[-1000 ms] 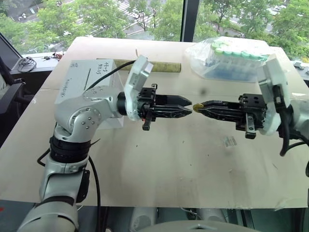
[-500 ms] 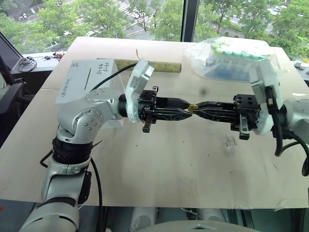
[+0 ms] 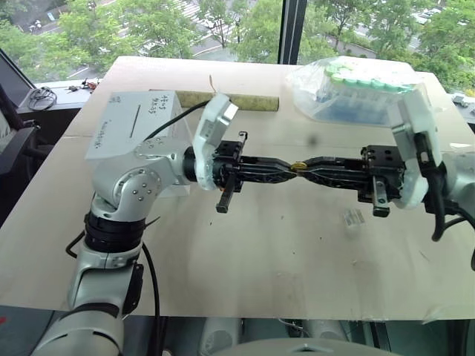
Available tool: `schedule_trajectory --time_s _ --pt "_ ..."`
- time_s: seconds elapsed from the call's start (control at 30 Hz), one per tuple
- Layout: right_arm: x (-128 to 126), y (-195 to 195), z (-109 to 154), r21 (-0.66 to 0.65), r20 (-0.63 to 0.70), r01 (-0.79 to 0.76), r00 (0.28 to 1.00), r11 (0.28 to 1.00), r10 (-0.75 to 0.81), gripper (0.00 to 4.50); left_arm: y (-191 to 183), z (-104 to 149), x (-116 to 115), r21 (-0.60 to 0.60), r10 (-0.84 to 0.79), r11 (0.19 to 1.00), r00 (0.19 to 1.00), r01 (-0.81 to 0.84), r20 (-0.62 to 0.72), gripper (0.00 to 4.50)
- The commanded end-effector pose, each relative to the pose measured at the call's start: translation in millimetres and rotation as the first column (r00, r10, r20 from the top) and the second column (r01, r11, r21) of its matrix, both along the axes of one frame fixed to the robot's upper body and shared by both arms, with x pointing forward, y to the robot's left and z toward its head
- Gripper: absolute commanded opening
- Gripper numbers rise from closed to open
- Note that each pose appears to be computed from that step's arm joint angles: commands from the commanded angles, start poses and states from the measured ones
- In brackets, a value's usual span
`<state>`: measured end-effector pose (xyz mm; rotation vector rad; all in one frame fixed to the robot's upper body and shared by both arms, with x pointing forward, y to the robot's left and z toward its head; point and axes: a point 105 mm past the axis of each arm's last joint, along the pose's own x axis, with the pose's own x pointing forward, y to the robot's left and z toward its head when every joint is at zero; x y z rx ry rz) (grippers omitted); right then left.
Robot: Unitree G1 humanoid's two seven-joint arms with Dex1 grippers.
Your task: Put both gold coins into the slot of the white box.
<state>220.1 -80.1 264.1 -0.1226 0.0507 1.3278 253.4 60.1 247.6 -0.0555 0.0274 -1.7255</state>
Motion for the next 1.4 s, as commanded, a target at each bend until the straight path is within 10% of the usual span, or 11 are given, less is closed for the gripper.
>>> schedule_trajectory --time_s 0.03,0.17,0.53,0.77,0.97,1.2,1.4 --pt "-11 4 2 -0.011 0.02 -0.046 0.999 0.999 0.047 0.0 2 8 -2 -0.028 -0.001 1.0 0.999 0.002 0.033 0.03" --pt "-12 4 2 -0.008 0.025 -0.05 0.998 0.999 0.05 0.0 3 9 -1 -0.033 -0.001 0.999 0.999 0.002 0.032 0.03" --pt "-6 -4 6 0.023 0.047 -0.005 0.999 1.0 0.004 4.48 7 10 1 -0.059 0.029 0.998 0.999 -0.027 0.033 0.0" --pt "5 -15 11 -0.005 0.177 0.1 0.979 0.995 -0.097 4.48 21 24 14 -0.114 0.247 0.965 0.965 -0.237 0.089 0.0" --pt "9 -33 42 0.168 0.291 0.057 0.951 0.984 -0.105 4.48 55 60 43 -0.225 0.768 0.64 0.603 -0.734 0.216 0.0" --pt "15 -58 53 0.164 0.346 0.013 0.936 0.986 -0.07 4.48 113 73 63 -0.189 0.971 0.022 -0.024 -0.982 0.237 0.0" --pt "17 -85 47 0.104 0.329 -0.024 0.944 0.994 -0.012 4.48 138 62 65 -0.009 0.959 -0.136 -0.134 -0.991 0.25 0.0"
